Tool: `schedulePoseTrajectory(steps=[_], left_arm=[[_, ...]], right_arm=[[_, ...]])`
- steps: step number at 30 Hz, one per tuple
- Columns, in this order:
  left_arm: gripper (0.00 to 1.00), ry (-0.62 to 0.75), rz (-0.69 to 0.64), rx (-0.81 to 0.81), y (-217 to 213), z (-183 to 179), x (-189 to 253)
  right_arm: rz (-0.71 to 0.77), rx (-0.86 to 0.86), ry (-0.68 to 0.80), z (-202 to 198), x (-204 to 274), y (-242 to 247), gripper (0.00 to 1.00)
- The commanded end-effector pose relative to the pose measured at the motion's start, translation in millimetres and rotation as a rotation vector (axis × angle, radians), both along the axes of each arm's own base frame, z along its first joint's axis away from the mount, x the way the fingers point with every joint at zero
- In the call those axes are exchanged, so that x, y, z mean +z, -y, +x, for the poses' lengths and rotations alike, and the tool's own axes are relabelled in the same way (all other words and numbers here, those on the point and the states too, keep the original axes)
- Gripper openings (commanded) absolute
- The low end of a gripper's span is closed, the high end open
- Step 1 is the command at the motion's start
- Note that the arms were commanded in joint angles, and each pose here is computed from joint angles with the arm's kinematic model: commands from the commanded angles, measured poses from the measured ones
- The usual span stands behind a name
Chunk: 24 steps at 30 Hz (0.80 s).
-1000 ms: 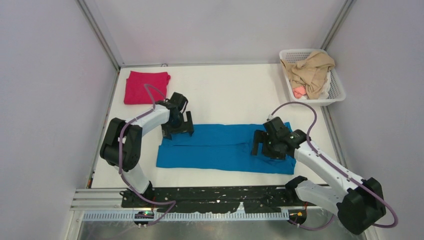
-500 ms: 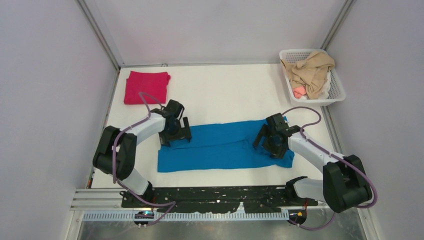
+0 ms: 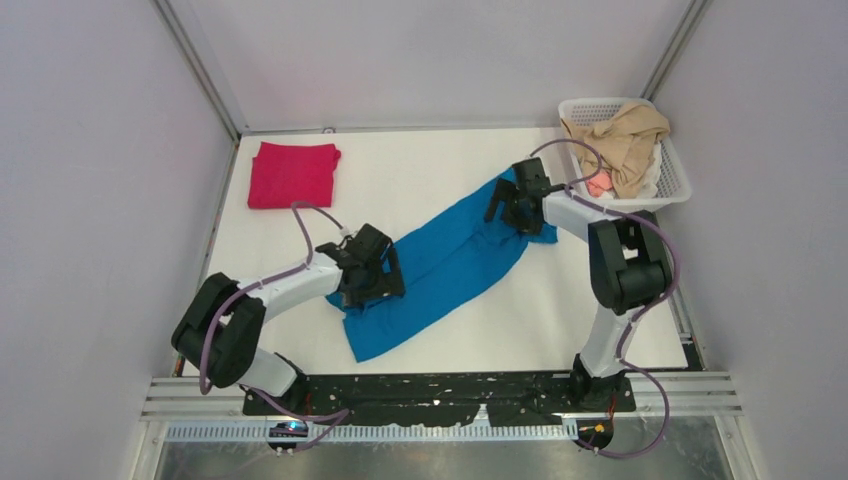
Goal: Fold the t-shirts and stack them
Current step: Rotate the tshirt 90 degrees
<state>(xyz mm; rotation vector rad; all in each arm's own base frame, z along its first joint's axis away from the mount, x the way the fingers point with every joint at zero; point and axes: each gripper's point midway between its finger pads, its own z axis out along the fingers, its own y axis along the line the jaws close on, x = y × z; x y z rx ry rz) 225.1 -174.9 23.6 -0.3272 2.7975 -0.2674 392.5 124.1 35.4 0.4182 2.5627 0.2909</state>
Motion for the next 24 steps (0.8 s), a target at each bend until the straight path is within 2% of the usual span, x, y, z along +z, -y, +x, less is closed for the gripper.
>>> schedulePoseTrajectory(steps=[1,6,11,15,19,24], left_arm=[[0.99,-0.124,-0.138,-0.003,48,-40,-26],[1.0,-0.13,-0.203,-0.015,85,-56,-24],[1.0,-0.104,-0.248,-0.023,119,-59,-10],[0.99,-0.09,-0.276,-0.074,143,-62,1],[1.0,-0.066,-0.239,-0.132,140,-75,11],[1.0,0.094,-0.087,-0.218,108,-81,41]], right_arm=[[0.03,0.125,0.14,71,22,-25,0.95],[0.061,0.188,0.191,137,25,-50,0.95],[0.131,0.219,0.22,176,26,-76,0.96],[0.257,0.249,0.263,198,23,-112,0.97],[0.324,0.234,0.323,225,40,-130,0.97],[0.304,0.291,0.438,236,91,-139,0.95]])
